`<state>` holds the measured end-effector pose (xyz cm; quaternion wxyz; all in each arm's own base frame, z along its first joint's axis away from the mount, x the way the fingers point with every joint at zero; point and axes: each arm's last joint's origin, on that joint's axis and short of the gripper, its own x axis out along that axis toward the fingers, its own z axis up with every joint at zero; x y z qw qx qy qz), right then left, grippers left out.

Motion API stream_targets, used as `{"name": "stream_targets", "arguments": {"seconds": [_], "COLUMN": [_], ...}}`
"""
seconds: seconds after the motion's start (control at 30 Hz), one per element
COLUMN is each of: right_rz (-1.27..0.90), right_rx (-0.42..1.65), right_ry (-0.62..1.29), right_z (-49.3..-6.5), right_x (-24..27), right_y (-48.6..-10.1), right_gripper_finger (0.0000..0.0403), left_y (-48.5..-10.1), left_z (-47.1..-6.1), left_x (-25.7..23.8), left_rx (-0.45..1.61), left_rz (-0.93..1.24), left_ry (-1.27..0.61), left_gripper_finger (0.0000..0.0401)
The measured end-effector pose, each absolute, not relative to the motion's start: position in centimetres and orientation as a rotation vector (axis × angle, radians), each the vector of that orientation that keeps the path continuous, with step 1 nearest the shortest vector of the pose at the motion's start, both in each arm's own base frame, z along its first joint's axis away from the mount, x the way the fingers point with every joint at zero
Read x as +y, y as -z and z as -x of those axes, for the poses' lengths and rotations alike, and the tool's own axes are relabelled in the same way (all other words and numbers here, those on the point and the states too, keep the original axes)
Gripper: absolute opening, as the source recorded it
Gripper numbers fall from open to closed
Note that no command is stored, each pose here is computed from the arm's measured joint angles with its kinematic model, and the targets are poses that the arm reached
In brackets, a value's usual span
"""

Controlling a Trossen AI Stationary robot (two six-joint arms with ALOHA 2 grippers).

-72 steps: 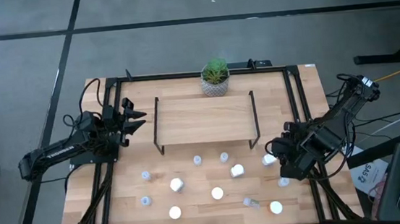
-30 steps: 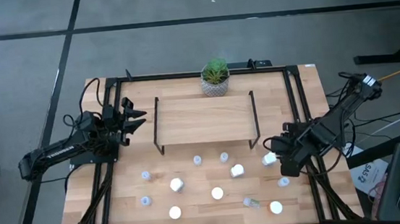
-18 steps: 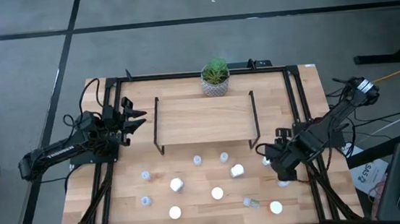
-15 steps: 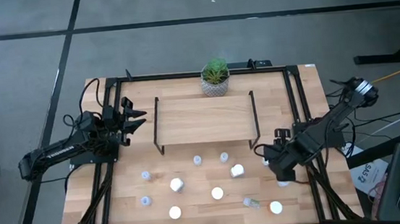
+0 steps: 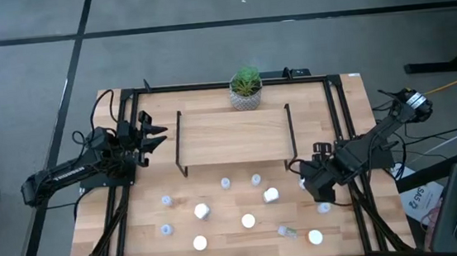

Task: Pick and place medicine bottles onto shelf by color
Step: Put the top left white medicine bottle on the shelf

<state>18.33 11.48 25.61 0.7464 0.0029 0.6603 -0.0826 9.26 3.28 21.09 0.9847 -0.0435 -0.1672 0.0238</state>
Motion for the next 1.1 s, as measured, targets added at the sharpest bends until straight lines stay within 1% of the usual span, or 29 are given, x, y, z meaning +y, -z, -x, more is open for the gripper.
{"name": "stream_targets", "arguments": {"seconds": [0.07, 0.2, 0.37, 0.57, 0.93, 1.1], "right_rz": [-0.025, -0.059, -0.068, -0.094, -0.059, -0.046], "right_rx": [1.436, 1.480, 1.511, 1.488, 1.395, 1.401], "right_ry": [0.171, 0.137, 0.141, 0.101, 0.132, 0.129], "right_z": [-18.5, -18.2, -17.8, -18.1, -18.7, -19.0], "right_x": [11.5, 11.4, 11.2, 11.5, 11.6, 11.8], "right_y": [-25.2, -23.3, -21.6, -21.5, -21.5, -21.2], "right_gripper_finger": [0.0212, 0.0212, 0.0212, 0.0212, 0.0212, 0.0212], "left_y": [-21.1, -21.1, -21.1, -21.1, -21.1, -21.1], "left_z": [-9.3, -9.3, -9.3, -9.2, -9.3, -9.3], "left_x": [3.3, 3.3, 3.3, 3.3, 3.3, 3.3], "left_rx": [-0.336, -0.336, -0.338, -0.339, -0.338, -0.338], "left_rz": [0.088, 0.088, 0.086, 0.083, 0.085, 0.085], "left_ry": [-0.048, -0.048, -0.048, -0.049, -0.048, -0.048], "left_gripper_finger": [0.0124, 0.0124, 0.0124, 0.0124, 0.0124, 0.0124]}}
